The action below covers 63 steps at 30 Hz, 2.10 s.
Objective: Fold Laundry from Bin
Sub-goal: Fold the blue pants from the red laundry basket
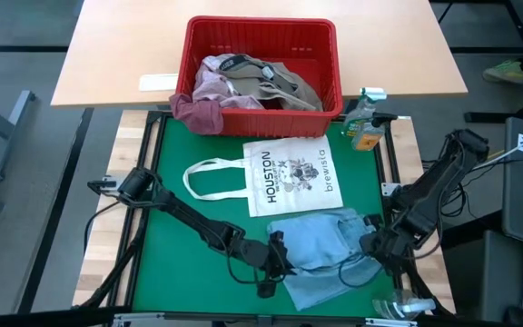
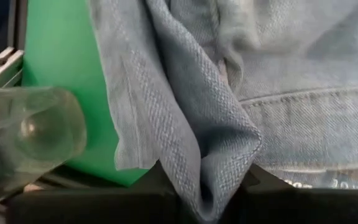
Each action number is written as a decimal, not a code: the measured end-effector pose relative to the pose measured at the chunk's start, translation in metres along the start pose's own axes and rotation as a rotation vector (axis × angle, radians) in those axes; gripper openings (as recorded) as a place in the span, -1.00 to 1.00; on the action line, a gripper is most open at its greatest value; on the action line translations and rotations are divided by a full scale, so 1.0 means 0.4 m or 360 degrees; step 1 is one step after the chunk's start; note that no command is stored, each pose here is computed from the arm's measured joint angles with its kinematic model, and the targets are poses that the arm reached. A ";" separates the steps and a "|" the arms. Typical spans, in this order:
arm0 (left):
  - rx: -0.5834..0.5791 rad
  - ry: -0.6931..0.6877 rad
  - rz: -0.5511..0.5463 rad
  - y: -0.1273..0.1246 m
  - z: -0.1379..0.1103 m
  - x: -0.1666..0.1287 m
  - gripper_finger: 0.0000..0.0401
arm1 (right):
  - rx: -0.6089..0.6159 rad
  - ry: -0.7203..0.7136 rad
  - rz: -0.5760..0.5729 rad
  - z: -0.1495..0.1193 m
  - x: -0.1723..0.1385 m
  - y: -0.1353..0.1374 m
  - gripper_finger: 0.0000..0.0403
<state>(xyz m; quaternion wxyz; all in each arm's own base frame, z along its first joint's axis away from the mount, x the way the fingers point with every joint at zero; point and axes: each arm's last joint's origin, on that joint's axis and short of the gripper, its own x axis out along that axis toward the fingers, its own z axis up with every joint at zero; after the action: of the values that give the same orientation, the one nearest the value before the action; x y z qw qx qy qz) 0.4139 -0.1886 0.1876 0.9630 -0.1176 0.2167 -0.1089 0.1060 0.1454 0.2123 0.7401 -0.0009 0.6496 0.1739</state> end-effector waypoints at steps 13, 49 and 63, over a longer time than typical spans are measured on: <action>-0.0052 -0.0002 -0.0047 0.001 0.004 0.000 -0.48 | 0.0055 0.0109 0.0048 -0.003 0.017 0.014 -0.48; -0.0377 0.0620 0.0380 0.209 -0.026 -0.026 -0.74 | 0.0157 -0.0193 -0.0180 0.067 -0.044 -0.013 -0.21; -0.0274 0.0606 0.0857 0.303 -0.084 0.009 -0.75 | 0.0106 -0.0289 -0.0414 0.124 -0.042 -0.144 -0.21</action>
<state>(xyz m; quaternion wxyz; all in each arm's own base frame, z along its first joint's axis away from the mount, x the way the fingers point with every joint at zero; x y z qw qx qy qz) 0.4216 -0.0806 0.1234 0.8860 -0.1148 0.4242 0.1481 0.1670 0.0982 0.2231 0.8117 -0.0448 0.5799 0.0543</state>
